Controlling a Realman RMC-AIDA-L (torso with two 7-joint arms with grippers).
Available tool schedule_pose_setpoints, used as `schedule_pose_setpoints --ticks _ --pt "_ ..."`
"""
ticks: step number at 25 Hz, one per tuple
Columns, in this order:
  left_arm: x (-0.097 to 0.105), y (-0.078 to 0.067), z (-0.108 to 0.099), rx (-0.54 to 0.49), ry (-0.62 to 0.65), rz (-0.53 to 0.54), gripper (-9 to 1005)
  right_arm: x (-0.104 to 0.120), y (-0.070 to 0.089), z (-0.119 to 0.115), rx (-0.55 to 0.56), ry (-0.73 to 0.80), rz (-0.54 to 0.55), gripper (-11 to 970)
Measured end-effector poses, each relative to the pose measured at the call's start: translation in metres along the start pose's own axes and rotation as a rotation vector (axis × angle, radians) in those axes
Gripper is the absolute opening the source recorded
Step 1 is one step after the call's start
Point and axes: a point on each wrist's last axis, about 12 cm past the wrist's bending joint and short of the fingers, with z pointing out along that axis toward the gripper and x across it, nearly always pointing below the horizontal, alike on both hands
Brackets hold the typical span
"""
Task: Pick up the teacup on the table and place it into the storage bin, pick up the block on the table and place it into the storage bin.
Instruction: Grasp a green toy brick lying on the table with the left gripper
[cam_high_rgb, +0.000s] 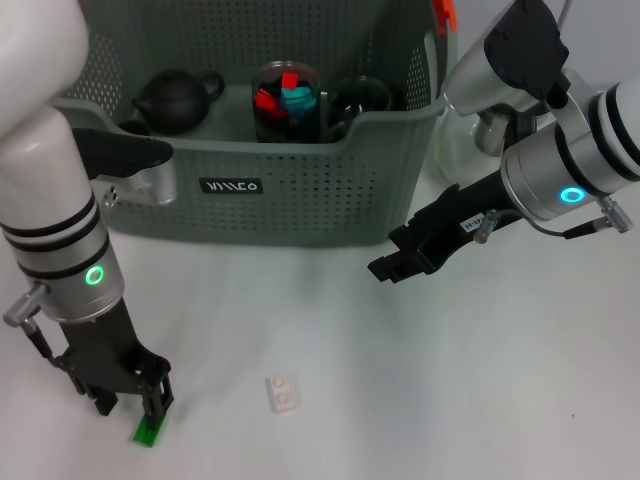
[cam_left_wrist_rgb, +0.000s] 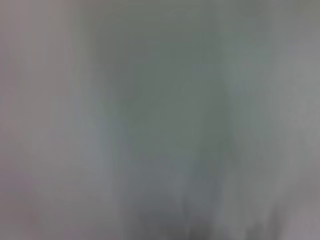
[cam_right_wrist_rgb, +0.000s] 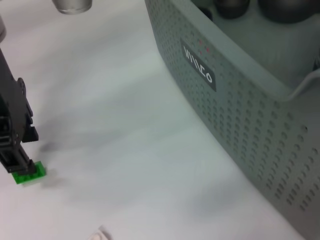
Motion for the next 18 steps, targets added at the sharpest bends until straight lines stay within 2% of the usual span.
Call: schedule_pose_setpoints --ticks 7,18 --pt "-0.0003 -0.006 0.0025 0.009 0.009 0.021 529 0.0007 -0.0004 -0.0004 0.0 0.0 0.002 557" --pt "-0.0006 -0.0077 0.009 0.009 0.037 0.02 522 0.0019 -0.0007 0.0002 -0.002 0.003 0.007 557"
